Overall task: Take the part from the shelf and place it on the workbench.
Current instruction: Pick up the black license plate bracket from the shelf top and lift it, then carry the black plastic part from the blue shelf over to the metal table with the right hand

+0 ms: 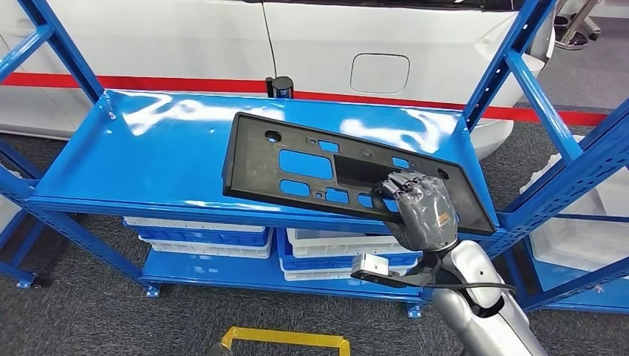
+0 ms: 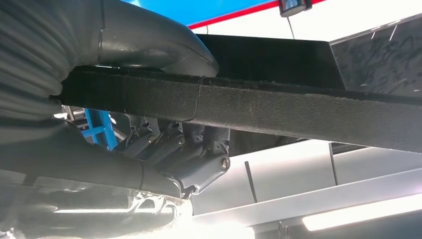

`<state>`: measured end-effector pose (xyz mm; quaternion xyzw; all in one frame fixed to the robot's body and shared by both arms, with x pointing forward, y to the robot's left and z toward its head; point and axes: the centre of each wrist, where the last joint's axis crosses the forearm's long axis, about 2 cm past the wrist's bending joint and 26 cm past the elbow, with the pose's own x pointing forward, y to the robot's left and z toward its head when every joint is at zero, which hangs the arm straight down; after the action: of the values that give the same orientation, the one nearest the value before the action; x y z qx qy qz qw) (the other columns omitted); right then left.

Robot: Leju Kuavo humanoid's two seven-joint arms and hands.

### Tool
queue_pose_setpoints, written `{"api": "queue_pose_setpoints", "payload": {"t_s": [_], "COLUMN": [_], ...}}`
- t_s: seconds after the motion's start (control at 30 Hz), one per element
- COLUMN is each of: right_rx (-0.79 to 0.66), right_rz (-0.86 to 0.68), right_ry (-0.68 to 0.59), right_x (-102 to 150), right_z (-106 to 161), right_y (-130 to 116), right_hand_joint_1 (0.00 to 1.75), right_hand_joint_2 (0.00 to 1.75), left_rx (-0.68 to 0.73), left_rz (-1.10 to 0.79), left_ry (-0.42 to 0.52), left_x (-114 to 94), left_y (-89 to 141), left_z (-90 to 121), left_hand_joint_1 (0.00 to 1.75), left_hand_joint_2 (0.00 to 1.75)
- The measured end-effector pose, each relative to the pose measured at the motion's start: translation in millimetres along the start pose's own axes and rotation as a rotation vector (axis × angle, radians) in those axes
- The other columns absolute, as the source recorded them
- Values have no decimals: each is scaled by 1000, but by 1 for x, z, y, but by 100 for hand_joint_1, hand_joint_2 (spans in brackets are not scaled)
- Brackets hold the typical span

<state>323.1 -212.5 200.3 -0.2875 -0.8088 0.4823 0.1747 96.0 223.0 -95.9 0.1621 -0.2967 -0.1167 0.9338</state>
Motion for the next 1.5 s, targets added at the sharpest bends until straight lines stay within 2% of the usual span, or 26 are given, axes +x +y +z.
{"api": "queue_pose_setpoints", "payload": {"t_s": [0.53,0.9,1.5], "right_rx": [0,-13,11], "right_rz": [13,20,2], "right_ry": [-3,-11,-2], "right_x": [-2,-1,6], "right_z": [-3,-18,-10], "right_y": [-2,-8,-1], "right_hand_joint_1": [150,150,150], "right_hand_joint_2": [175,175,175], "left_rx": [12,10,16], "left_rz": [-1,2,-1], "left_ry": [-12,-4,1], "left_x": [7,8,6], "left_y": [4,1,4], "left_z": [-4,-3,-4], "left_hand_joint_1": [0,0,0], "left_hand_joint_2": [175,175,175]}}
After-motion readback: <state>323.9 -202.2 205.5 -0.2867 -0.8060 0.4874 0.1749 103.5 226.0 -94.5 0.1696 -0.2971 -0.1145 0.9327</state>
